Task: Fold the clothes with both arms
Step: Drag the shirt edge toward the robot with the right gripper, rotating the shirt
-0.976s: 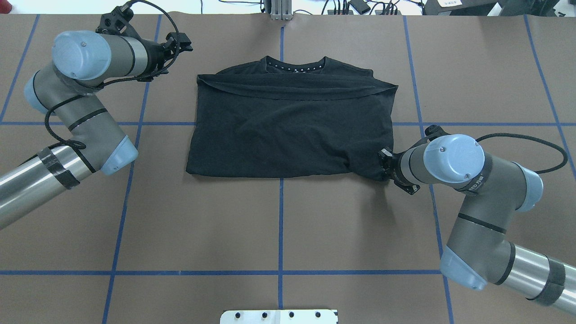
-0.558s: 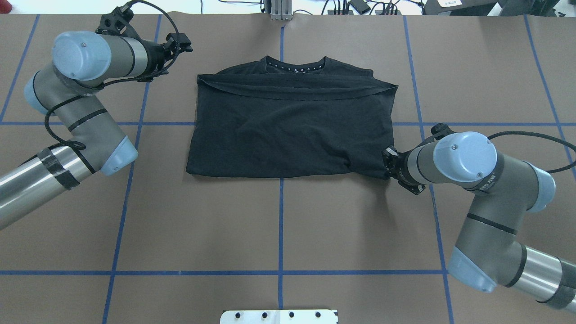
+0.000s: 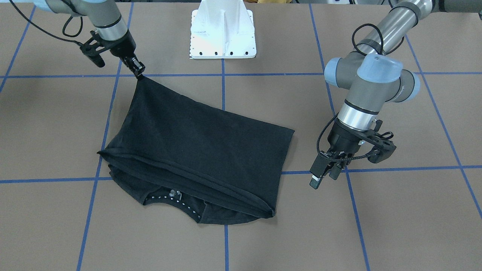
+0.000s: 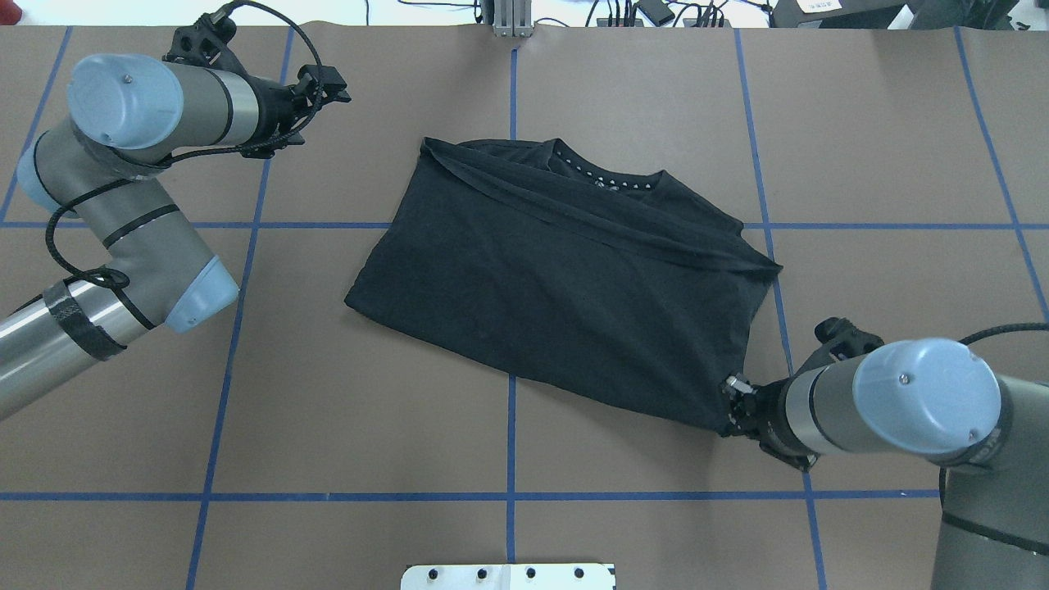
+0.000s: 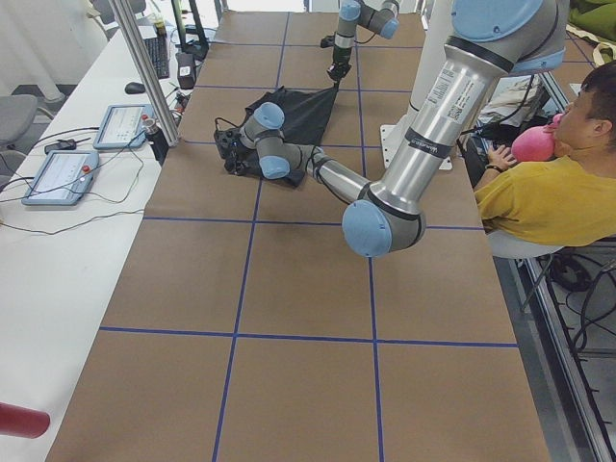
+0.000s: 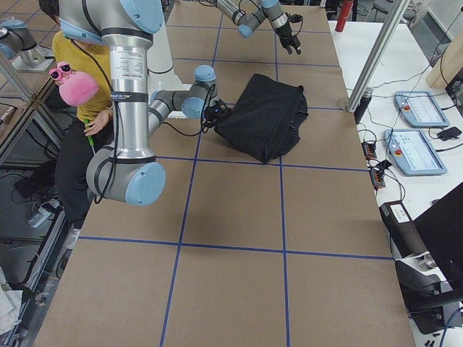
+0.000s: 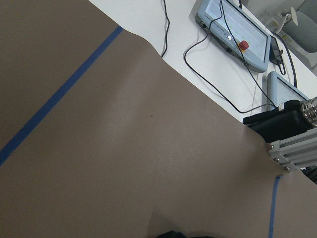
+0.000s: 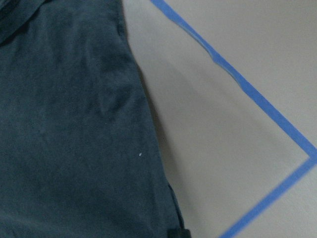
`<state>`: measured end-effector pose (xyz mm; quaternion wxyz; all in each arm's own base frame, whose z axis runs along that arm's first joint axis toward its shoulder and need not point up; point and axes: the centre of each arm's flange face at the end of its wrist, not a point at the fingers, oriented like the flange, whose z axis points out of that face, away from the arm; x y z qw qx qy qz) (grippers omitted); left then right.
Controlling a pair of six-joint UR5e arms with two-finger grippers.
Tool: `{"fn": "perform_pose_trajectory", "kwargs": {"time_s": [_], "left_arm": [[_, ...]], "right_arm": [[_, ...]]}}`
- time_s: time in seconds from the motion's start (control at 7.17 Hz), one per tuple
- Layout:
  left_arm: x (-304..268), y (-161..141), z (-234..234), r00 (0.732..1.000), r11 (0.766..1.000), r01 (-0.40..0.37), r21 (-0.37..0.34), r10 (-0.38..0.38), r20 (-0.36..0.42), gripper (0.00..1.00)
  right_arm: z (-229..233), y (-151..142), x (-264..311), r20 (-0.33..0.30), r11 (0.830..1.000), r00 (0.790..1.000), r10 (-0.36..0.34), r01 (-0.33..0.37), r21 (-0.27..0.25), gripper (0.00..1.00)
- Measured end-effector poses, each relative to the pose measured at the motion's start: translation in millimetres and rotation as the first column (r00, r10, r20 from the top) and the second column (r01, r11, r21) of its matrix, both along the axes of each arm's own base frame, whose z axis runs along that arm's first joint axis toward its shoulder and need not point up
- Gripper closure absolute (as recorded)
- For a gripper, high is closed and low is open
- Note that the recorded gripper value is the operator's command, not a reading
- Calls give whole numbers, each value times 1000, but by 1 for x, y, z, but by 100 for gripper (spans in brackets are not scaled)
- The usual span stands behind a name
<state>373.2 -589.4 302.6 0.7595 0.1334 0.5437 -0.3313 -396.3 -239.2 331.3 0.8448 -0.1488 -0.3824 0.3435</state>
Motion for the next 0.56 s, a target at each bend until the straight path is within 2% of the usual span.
{"fn": "perform_pose_trajectory", "kwargs": {"time_s": [0.14,0.28,0.42,0.56], "left_arm": [[-3,11,-9,1000,1000,-29,-5,29,-10,1],[-6,26,-16,998,998,-65,-3,65,-28,1],[-4,46,-27,993,995,-103,-3,103,-49,1],[7,69,-40,988,990,-138,-23,136,-68,1]], "right_arm": [[-11,41,-10,-5,996,996,-93,93,-14,5],[-16,76,-20,-9,985,985,-170,170,-19,0],[-17,96,-26,-12,977,977,-214,214,-19,0],[-18,101,-28,-11,975,975,-223,222,-18,0]]}}
